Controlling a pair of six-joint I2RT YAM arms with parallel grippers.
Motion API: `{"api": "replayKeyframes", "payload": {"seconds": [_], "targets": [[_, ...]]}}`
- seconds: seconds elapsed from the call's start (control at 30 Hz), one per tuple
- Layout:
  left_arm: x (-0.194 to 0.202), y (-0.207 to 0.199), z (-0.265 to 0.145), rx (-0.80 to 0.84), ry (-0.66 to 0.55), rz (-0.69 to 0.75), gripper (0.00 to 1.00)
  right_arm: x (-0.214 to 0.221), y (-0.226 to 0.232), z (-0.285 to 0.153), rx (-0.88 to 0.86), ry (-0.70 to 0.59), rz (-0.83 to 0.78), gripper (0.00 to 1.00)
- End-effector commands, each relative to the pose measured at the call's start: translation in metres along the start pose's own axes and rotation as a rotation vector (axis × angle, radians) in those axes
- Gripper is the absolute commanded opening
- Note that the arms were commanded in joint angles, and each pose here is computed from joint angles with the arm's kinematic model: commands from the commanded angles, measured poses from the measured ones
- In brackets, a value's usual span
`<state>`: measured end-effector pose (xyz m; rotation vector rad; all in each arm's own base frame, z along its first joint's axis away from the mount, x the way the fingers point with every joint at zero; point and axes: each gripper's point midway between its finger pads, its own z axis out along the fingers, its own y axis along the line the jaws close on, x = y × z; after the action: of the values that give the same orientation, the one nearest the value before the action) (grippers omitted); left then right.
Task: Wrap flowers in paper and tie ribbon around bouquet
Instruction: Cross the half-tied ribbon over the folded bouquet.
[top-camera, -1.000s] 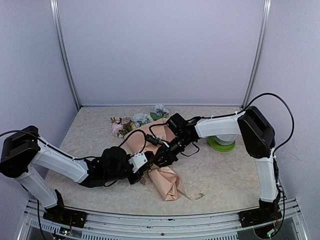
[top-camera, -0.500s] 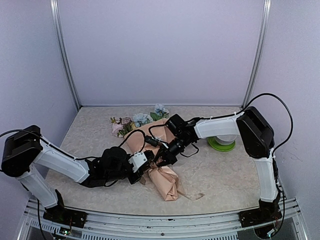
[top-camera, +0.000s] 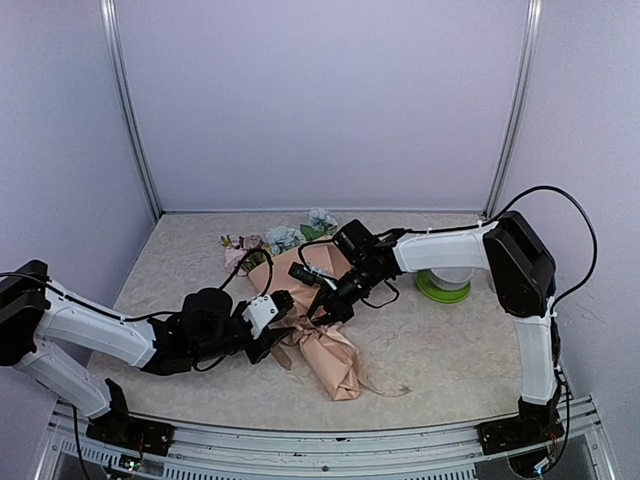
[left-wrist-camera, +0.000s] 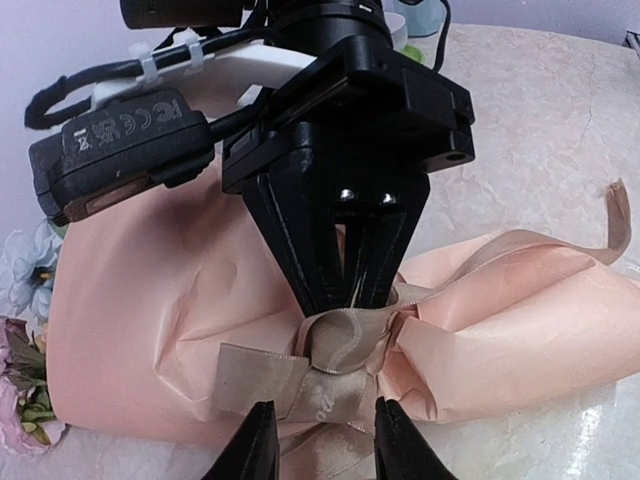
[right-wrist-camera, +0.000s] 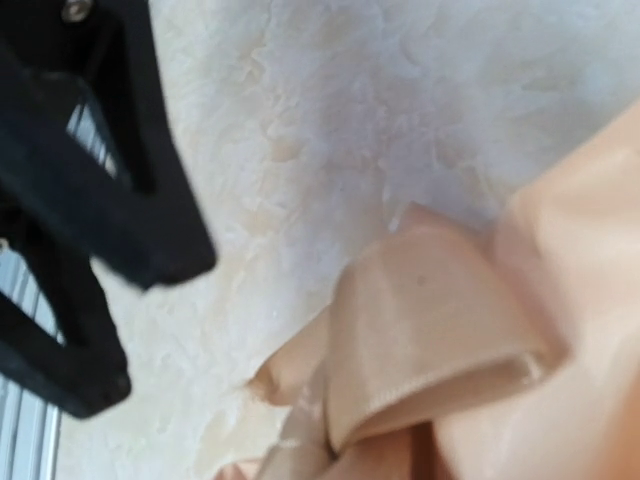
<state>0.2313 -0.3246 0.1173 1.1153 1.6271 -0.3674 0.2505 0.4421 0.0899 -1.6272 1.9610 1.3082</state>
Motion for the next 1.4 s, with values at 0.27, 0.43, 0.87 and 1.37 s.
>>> {"api": "replayKeyframes", "payload": {"seconds": [0.27,0.43,0.87,1.37], "targets": [[-0.004,0.006,0.017,-0.072,0.016,0.231,0.39,-0.015,0.001,-0.008,0.046,-0.016,0.007,0.06],[-0.011,-0.009,0.027,-0.001,-0.022,0.203,0.38,-0.015,0.002,-0.007,0.038,-0.02,0.02,0.13],[-0.006,-0.018,0.048,0.021,0.017,0.207,0.19,-0.016,0.002,-0.011,0.034,-0.026,0.032,0.0],[0.0,-0.003,0.042,-0.059,0.032,0.161,0.0,-0.016,0.0,-0.016,0.045,-0.038,0.042,0.01]]}}
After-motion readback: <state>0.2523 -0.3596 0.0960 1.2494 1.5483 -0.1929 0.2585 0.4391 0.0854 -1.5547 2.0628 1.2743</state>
